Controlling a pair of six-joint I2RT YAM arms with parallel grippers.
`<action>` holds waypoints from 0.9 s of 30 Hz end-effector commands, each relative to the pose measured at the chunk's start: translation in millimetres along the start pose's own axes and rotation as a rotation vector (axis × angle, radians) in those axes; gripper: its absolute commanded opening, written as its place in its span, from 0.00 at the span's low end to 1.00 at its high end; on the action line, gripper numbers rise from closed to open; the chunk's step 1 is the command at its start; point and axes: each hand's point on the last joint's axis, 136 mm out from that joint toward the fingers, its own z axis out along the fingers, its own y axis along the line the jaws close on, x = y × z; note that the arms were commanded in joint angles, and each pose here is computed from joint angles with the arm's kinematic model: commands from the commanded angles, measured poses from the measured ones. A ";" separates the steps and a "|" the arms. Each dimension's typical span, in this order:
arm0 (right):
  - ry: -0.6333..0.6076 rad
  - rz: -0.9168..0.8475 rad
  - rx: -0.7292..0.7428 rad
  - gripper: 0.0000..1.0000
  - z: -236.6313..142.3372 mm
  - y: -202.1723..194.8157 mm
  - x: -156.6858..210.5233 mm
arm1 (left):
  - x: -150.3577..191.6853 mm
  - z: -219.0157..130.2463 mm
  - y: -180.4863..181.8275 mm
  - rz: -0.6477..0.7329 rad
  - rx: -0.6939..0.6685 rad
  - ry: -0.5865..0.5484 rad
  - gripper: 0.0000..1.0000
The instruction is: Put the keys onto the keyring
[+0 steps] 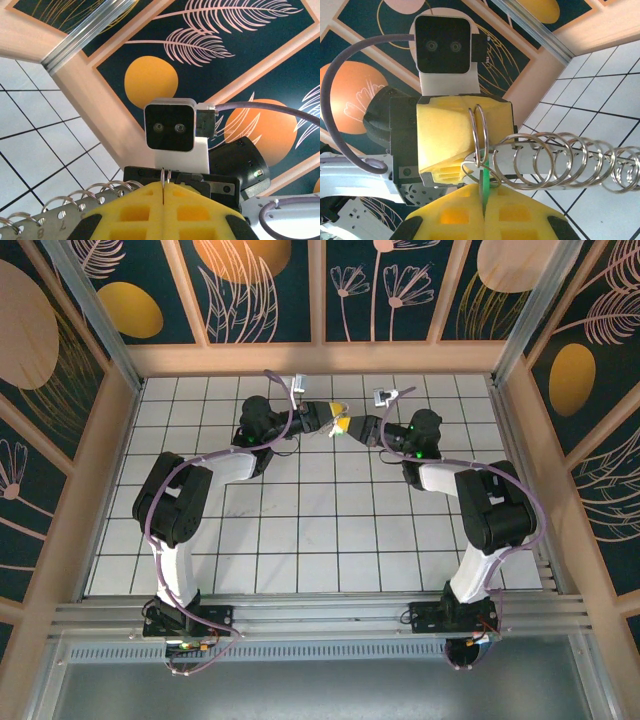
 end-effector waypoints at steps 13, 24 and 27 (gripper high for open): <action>-0.021 -0.062 0.021 0.34 -22.7 17.9 -6.2 | -7.4 -3.4 -17.7 0.048 0.050 -0.053 0.00; -0.285 -0.105 0.199 0.38 -65.9 30.6 -58.1 | -11.2 -10.0 -31.7 0.019 0.078 -0.154 0.00; -0.335 -0.093 0.177 0.38 -61.8 34.4 -73.3 | -13.2 -9.4 -37.0 0.003 0.080 -0.191 0.00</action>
